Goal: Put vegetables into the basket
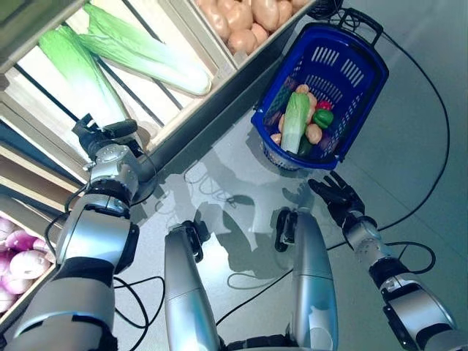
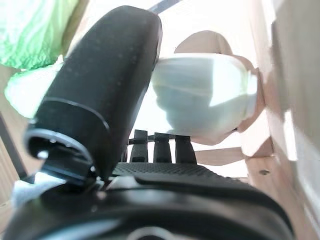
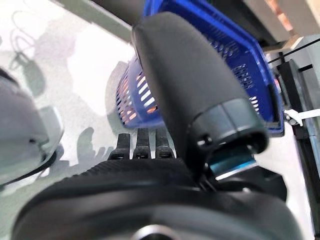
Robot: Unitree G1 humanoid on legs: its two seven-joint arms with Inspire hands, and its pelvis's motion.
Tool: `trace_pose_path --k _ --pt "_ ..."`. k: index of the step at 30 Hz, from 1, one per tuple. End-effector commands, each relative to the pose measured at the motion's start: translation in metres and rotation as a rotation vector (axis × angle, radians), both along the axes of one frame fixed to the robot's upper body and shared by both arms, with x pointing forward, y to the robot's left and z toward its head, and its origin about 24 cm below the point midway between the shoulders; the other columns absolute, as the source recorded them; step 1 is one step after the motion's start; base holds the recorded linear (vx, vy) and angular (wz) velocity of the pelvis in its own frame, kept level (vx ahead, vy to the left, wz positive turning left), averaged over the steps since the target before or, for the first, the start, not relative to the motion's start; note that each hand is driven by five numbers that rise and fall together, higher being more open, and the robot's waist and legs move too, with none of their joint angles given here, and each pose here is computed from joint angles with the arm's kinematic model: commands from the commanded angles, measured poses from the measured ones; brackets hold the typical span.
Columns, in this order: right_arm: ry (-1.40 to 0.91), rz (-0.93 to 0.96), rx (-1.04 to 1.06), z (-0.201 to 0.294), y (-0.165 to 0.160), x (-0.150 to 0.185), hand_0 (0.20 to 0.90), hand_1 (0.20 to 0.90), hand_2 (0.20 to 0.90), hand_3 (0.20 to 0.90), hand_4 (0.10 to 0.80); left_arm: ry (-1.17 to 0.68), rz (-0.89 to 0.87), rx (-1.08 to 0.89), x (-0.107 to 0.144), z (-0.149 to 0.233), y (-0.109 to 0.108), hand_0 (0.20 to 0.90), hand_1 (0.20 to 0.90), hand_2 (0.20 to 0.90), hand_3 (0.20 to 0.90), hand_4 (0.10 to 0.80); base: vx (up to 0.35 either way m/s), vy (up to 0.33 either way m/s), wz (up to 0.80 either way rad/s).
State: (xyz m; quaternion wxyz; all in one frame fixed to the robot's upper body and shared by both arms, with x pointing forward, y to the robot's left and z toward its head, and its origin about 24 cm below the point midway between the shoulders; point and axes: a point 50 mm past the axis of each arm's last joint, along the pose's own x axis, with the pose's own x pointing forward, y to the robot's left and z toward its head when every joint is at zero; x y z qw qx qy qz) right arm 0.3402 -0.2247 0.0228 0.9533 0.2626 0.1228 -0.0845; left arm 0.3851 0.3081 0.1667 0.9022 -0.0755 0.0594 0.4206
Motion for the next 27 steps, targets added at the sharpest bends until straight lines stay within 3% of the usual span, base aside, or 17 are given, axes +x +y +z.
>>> trace_pose_path --k 1,12,18,27 --pt "-0.134 -0.102 0.054 0.024 -0.025 0.004 0.900 0.900 0.900 0.900 0.800 -0.028 0.036 0.077 -0.009 0.009 0.021 0.300 0.300 0.300 0.300 0.400 0.000 0.000 0.00" --pt "-0.131 -0.116 0.055 0.010 -0.027 -0.008 0.900 0.900 0.900 0.900 0.800 -0.017 0.094 0.106 -0.031 -0.014 0.049 0.300 0.300 0.300 0.300 0.400 0.041 -0.003 -0.02" --pt "-0.131 -0.110 0.033 0.001 -0.019 -0.018 0.900 0.900 0.900 0.900 0.800 -0.044 0.088 0.093 -0.041 -0.032 0.052 0.300 0.300 0.300 0.300 0.400 0.032 -0.036 0.02" --pt "-0.212 -0.178 0.027 -0.005 0.003 -0.041 0.900 0.900 0.900 0.900 0.800 -0.059 0.061 0.064 -0.062 -0.096 0.019 0.300 0.300 0.300 0.300 0.400 0.087 -0.060 0.04"
